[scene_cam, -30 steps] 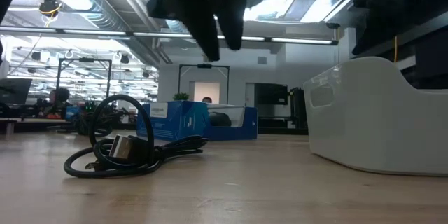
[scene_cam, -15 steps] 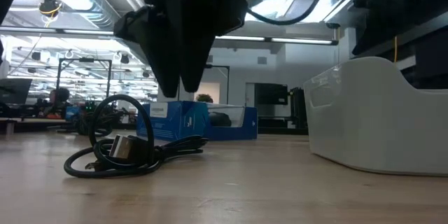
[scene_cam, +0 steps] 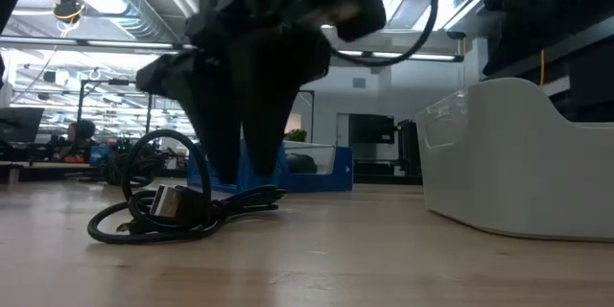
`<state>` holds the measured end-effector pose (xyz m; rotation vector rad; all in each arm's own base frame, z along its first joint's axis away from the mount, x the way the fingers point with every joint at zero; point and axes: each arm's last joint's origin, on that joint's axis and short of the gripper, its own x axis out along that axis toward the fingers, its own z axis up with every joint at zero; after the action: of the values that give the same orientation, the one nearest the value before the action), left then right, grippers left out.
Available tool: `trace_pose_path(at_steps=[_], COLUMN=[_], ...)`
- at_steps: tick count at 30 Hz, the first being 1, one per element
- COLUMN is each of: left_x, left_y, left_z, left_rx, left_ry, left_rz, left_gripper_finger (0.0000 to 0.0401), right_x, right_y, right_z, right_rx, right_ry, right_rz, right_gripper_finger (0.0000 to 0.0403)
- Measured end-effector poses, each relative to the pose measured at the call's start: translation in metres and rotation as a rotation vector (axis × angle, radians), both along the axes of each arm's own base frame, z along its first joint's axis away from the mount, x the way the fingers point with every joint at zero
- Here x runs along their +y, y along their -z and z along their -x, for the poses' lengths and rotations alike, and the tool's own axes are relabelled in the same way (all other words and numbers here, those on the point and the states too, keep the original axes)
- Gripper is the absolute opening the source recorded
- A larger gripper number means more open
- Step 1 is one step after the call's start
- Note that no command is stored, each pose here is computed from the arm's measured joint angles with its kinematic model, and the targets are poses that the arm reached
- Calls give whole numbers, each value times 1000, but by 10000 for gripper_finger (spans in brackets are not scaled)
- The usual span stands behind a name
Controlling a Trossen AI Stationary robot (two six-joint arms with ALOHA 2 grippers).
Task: Pick and place USB-C Cables
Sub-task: Put the bottom black usb cable into the gray bin
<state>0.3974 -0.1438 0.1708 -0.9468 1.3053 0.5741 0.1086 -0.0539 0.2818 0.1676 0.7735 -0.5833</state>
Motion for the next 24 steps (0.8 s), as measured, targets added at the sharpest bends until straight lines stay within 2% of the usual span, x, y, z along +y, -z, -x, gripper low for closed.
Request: trace_pose_path(at_steps=[6,16,19,24], left_x=[2,3,3,4], left_y=[17,25,26,26], left_z=[9,11,11,10], left_rx=[51,28,7,-21], left_ry=[-60,-36,18,62], left_rz=[-1,0,-51,-103], left_gripper_finger=[131,127,105,24], right_x=[0,0,0,0], right_y=[0,0,0,0], right_z=[0,0,0,0], right_rx=[0,0,0,0], right_ry=[0,0,1,0], right_rz=[0,0,0,0], right_gripper_finger=[7,7,7,7])
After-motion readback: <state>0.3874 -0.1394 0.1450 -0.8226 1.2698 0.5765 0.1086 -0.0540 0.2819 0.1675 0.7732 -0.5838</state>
